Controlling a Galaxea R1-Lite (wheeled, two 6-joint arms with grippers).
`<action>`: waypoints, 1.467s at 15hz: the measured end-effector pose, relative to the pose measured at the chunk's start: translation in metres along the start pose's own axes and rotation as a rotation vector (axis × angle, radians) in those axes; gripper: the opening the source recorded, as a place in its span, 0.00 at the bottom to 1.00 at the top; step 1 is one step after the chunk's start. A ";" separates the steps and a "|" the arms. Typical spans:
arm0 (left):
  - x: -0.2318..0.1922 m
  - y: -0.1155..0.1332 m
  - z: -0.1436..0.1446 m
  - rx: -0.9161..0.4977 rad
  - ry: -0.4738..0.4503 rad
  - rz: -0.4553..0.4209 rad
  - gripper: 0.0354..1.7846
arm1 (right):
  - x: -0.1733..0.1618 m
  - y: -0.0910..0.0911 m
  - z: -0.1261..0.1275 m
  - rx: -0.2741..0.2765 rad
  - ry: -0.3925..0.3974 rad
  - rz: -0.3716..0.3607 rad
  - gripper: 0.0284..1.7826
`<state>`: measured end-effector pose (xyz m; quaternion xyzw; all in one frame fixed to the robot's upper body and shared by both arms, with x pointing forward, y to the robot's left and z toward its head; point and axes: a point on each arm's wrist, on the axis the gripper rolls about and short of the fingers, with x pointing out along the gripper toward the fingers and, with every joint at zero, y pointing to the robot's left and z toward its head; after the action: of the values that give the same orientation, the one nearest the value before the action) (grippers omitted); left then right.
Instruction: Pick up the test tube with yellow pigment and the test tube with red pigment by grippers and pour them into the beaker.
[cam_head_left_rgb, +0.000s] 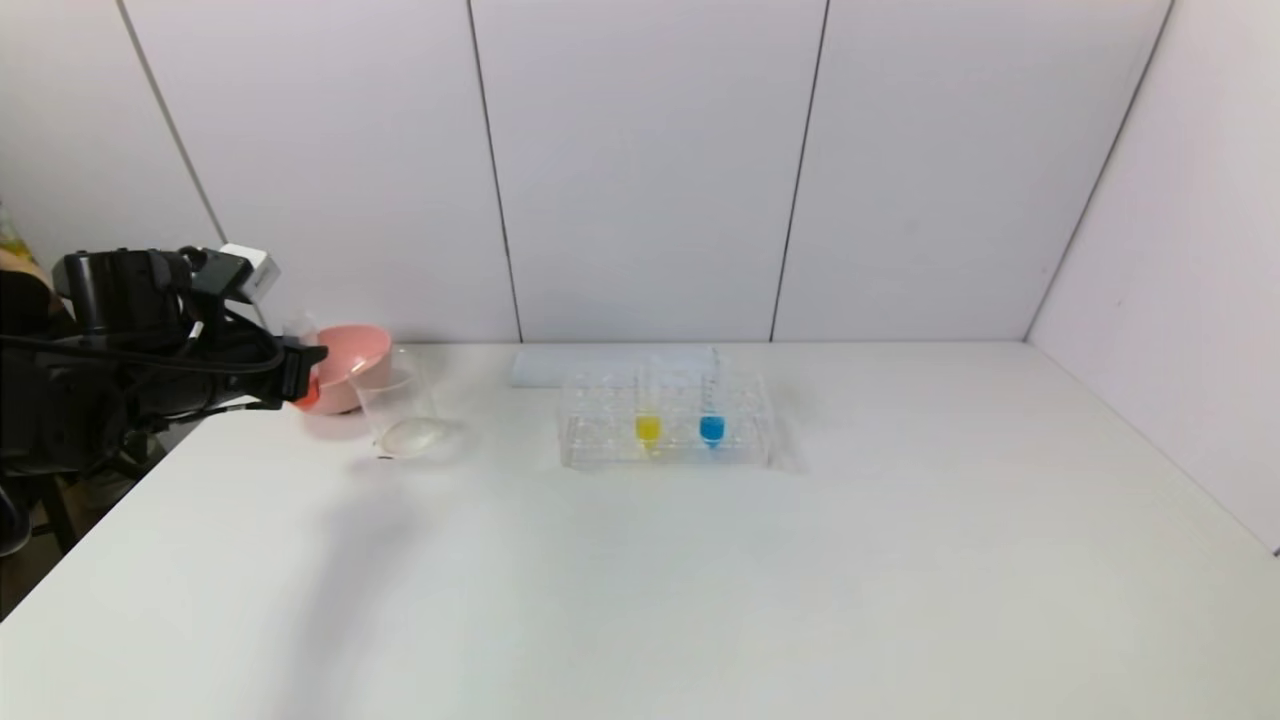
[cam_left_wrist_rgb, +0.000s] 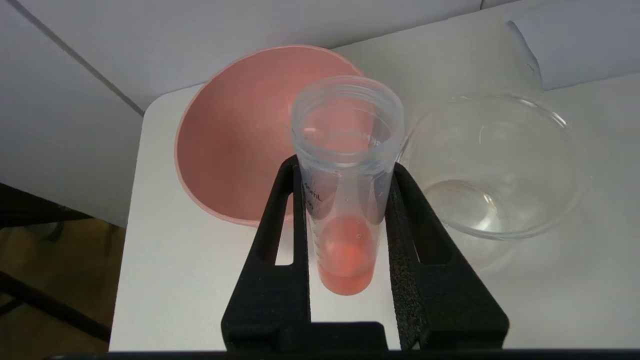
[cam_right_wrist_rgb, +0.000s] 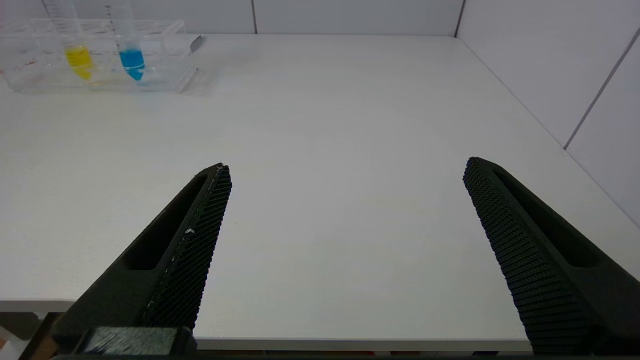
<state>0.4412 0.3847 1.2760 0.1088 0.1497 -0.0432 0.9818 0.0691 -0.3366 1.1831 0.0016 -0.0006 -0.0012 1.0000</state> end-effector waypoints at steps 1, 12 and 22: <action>-0.001 0.001 0.000 0.012 0.020 -0.004 0.25 | 0.000 0.000 0.000 0.000 0.000 0.000 0.95; -0.015 0.022 0.011 0.263 0.123 -0.055 0.25 | 0.000 0.000 0.000 0.000 0.000 0.000 0.95; -0.015 0.028 0.019 0.338 0.167 -0.132 0.25 | 0.000 0.000 0.000 0.000 0.000 0.000 0.95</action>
<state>0.4358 0.4087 1.3037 0.2652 0.2280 -0.1226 0.9288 0.0691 -0.3366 1.1831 0.0016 -0.0006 -0.0010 1.0000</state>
